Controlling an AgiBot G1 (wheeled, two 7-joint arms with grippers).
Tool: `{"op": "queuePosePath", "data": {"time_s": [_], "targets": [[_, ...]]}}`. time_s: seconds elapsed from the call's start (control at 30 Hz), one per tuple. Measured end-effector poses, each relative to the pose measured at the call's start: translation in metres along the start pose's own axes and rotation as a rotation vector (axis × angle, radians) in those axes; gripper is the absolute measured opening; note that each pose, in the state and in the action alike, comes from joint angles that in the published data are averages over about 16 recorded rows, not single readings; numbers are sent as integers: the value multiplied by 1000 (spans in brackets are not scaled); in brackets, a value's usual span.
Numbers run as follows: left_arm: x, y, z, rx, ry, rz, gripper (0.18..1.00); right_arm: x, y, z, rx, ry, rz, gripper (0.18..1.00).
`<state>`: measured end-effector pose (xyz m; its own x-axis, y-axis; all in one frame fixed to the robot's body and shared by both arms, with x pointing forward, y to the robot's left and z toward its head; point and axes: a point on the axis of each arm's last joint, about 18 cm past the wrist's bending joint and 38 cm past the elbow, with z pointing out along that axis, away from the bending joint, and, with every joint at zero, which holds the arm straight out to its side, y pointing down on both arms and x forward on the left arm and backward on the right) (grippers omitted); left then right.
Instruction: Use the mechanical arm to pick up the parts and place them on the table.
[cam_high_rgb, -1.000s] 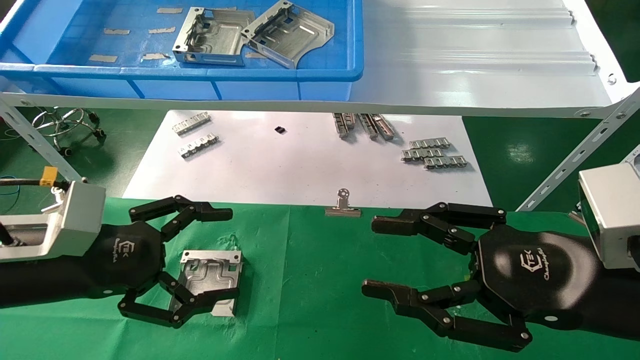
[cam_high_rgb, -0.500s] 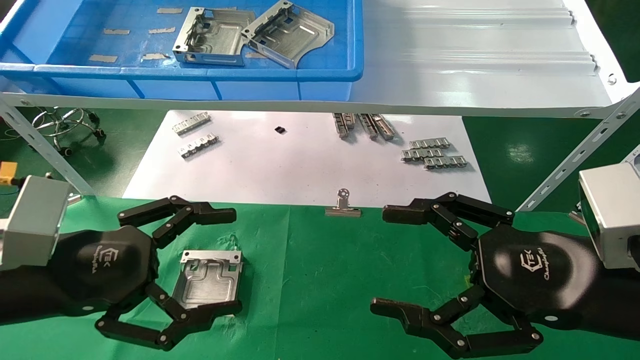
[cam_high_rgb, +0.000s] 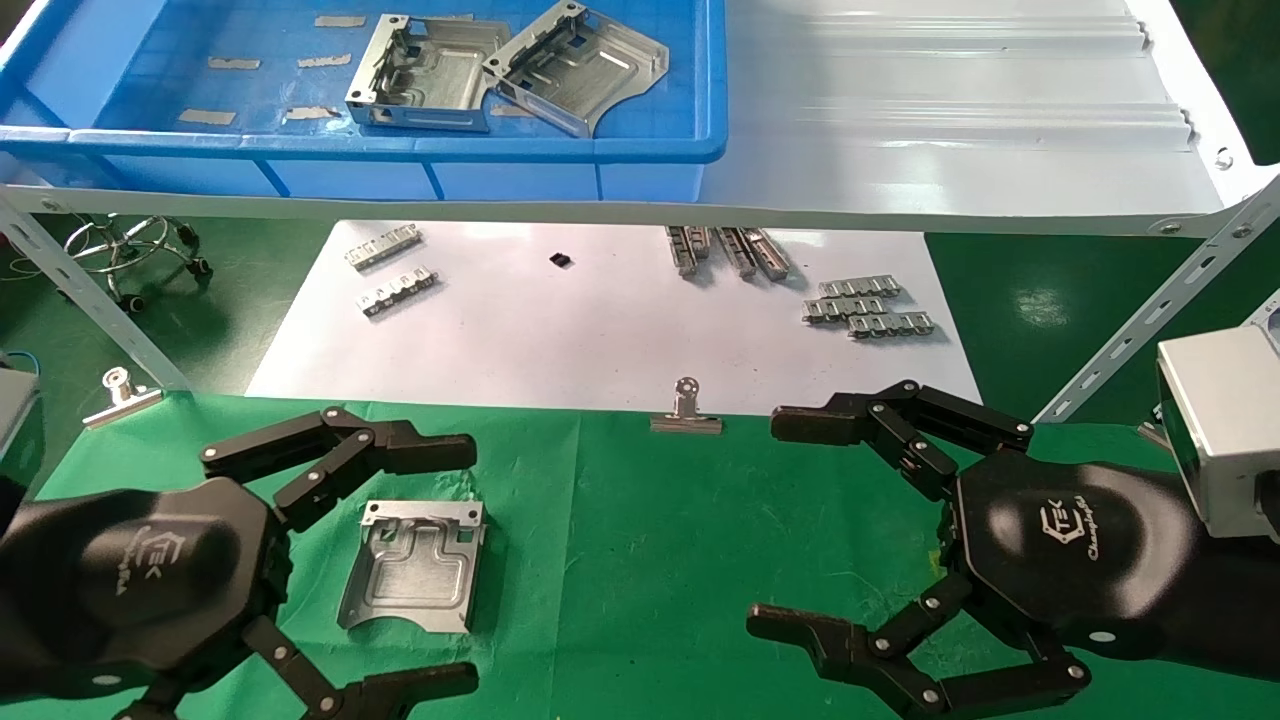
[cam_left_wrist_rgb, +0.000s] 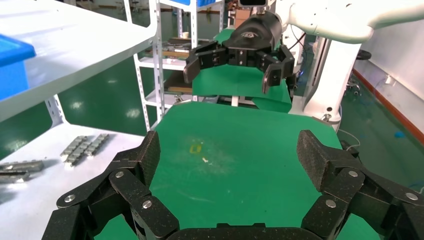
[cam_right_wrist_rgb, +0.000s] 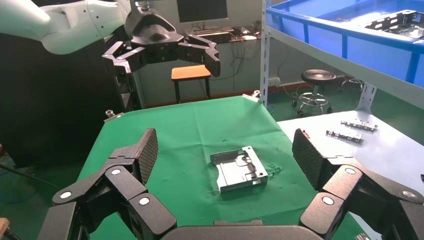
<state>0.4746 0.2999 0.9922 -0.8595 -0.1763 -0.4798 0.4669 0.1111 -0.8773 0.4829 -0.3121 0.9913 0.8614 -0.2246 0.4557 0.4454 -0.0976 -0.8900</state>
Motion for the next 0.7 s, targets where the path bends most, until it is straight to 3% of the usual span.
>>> {"op": "queuePosePath", "data": {"time_s": [0.7], "targets": [[1, -1, 0, 2, 1, -2, 1001, 0, 0, 0, 0, 0, 0, 1001]]}}
